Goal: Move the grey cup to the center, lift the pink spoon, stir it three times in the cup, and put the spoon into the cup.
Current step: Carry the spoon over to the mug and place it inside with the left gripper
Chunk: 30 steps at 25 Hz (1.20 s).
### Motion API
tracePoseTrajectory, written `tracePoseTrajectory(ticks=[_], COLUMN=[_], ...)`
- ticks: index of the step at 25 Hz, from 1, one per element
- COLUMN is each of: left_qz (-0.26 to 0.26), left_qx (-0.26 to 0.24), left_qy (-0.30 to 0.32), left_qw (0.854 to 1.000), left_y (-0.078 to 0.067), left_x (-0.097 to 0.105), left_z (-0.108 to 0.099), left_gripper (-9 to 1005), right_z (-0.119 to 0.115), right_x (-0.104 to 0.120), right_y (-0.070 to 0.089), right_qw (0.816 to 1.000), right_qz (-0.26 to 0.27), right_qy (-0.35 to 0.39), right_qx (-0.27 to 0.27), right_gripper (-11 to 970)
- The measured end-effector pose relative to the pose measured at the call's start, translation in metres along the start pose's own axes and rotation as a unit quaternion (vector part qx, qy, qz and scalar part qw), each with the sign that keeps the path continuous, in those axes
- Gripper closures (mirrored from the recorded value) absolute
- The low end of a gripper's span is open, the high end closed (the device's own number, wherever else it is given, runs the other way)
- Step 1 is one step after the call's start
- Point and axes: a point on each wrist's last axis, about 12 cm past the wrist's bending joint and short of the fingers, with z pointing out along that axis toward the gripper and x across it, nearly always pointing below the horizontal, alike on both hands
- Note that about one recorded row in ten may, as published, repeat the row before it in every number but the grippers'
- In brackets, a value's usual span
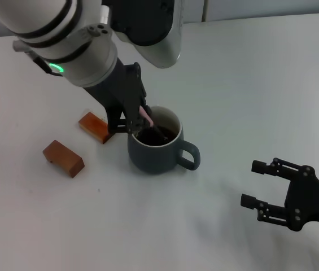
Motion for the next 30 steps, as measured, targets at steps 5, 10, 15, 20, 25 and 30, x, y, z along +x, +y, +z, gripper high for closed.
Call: tracePoseTrajectory(ticks=[5, 10, 15, 20, 25, 30], left_qz=[-0.009, -0.017, -0.014, -0.009, -0.005, -0.008], left_qx=[-0.016, -0.019, 0.000, 0.014, 0.005, -0.008], left_qy=[0.017, 0.033, 0.039, 0.021, 0.008, 0.005], left_qw=[1.000, 0.999, 0.999, 1.000, 1.000, 1.000], left_y=[0.0053, 0.0066, 0.0031, 0.0005, 0.0024, 0.0054], left_x=[0.0036, 0.0060, 0.0036, -0.0012, -0.0035, -0.0023], left_z=[0.0035, 0.0027, -0.0011, -0.0024, 0.0002, 0.0016], left_gripper=[812, 809, 806, 802, 799, 796], right_z=[0.0013, 0.0023, 0.0026, 0.0028, 0.0028, 0.0029], right_x=[-0.0001, -0.0001, -0.0007, -0.0010, -0.0010, -0.0010], right_y=[0.0004, 0.0009, 0.0001, -0.0001, -0.0002, -0.0002], right_qw=[1.000, 1.000, 1.000, 1.000, 1.000, 1.000], right_qz=[0.002, 0.003, 0.002, 0.002, 0.002, 0.002], right_qy=[-0.002, -0.004, -0.004, -0.004, -0.004, -0.004], right_qx=[-0.002, -0.003, -0.004, -0.004, -0.004, -0.004], right_gripper=[208, 208, 207, 207, 208, 208])
